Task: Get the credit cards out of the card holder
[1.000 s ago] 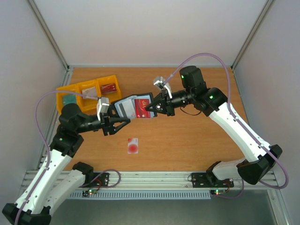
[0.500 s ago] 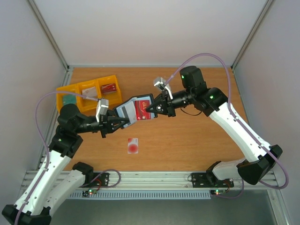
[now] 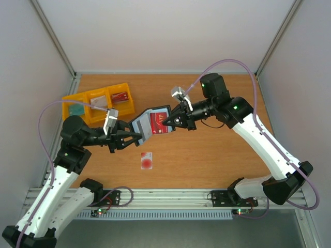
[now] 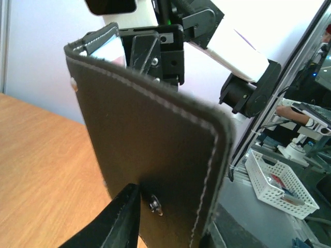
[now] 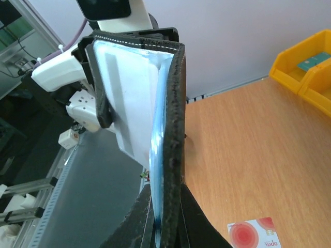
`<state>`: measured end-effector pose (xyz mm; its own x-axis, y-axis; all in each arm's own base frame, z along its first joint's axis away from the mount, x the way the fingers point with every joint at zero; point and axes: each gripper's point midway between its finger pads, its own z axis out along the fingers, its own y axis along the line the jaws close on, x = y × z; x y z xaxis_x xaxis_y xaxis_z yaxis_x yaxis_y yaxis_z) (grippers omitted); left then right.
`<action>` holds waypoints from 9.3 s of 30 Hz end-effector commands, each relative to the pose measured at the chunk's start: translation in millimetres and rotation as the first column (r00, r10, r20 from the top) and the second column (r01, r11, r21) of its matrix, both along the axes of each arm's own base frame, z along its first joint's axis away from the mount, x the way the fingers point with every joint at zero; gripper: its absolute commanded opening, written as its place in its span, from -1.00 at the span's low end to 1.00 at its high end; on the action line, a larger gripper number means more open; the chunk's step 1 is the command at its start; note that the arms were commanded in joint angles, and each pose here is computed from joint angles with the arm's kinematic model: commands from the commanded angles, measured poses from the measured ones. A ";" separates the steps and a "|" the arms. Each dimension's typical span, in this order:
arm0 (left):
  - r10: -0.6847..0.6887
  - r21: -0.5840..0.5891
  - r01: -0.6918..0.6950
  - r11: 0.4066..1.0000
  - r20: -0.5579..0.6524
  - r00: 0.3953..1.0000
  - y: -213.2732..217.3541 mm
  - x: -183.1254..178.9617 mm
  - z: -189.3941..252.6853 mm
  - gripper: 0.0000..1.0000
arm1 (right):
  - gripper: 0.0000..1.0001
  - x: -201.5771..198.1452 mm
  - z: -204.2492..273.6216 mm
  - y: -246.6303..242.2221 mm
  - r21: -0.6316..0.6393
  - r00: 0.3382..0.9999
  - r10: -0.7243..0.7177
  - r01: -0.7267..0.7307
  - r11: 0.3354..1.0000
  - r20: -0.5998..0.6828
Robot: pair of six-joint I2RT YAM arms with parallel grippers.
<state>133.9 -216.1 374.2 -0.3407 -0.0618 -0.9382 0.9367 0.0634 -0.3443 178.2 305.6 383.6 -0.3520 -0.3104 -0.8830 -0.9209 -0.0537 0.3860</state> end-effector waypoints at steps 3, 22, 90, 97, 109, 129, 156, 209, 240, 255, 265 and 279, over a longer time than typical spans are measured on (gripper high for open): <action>-0.046 -0.048 0.052 0.997 0.123 0.991 2.8 -17.5 28.7 -0.33 | -0.98 0.8 -0.6 -1.5 -0.007 1.000 0.006 -0.006 1.000 0.009; -0.029 -0.051 0.036 0.998 0.131 0.991 2.3 -13.0 27.6 -0.59 | -0.97 -6.7 6.5 -2.5 0.015 0.999 0.043 -0.043 0.999 0.001; 0.382 0.097 -0.376 0.922 -0.063 0.922 18.6 60.0 -24.6 -0.99 | -0.16 20.3 -18.4 31.7 -0.065 0.996 -0.081 0.078 0.995 -0.037; 0.632 0.462 -0.732 0.501 0.383 0.674 80.5 121.8 -62.8 -1.00 | 0.75 87.1 -72.9 54.4 -0.189 0.891 -0.453 0.447 0.874 0.014; 0.547 0.780 -0.622 0.065 0.494 0.676 127.5 138.8 -101.3 -0.99 | 0.97 124.2 -103.4 28.3 -0.152 0.834 -0.517 0.495 0.855 -0.192; 0.342 0.497 -0.236 0.835 -0.133 0.930 18.2 51.9 -31.4 -1.00 | 0.89 60.1 -80.6 58.6 0.088 0.984 -0.089 0.104 0.991 -0.155; 0.187 0.269 -0.140 0.953 -0.159 0.970 12.2 20.3 -5.6 -1.00 | -0.87 -14.6 -36.1 23.6 0.156 0.984 0.169 -0.159 0.975 -0.054; 0.128 0.105 -0.106 0.989 -0.235 0.964 1.2 32.0 -17.0 -0.87 | -0.97 -32.1 -15.3 47.2 0.118 0.988 0.156 -0.154 0.981 -0.003; 0.115 0.073 -0.102 0.992 -0.193 0.974 6.1 18.1 -7.2 -1.00 | -0.74 -16.9 -25.3 24.7 0.098 0.990 0.131 -0.126 0.987 -0.046; 0.105 0.082 -0.093 0.992 -0.164 0.981 6.8 15.3 -7.8 -0.99 | -0.89 -8.8 -28.6 8.8 0.090 0.992 0.109 -0.102 0.991 -0.069; 0.102 0.069 -0.091 0.993 -0.165 0.981 5.9 17.2 -6.9 -0.99 | -0.60 -11.2 -23.8 9.7 0.116 0.988 0.132 -0.122 0.986 -0.079; 0.117 0.062 -0.107 0.992 -0.177 0.977 5.4 22.9 -8.5 -0.99 | -0.58 -13.8 -22.3 21.8 0.121 0.986 0.148 -0.137 0.983 -0.084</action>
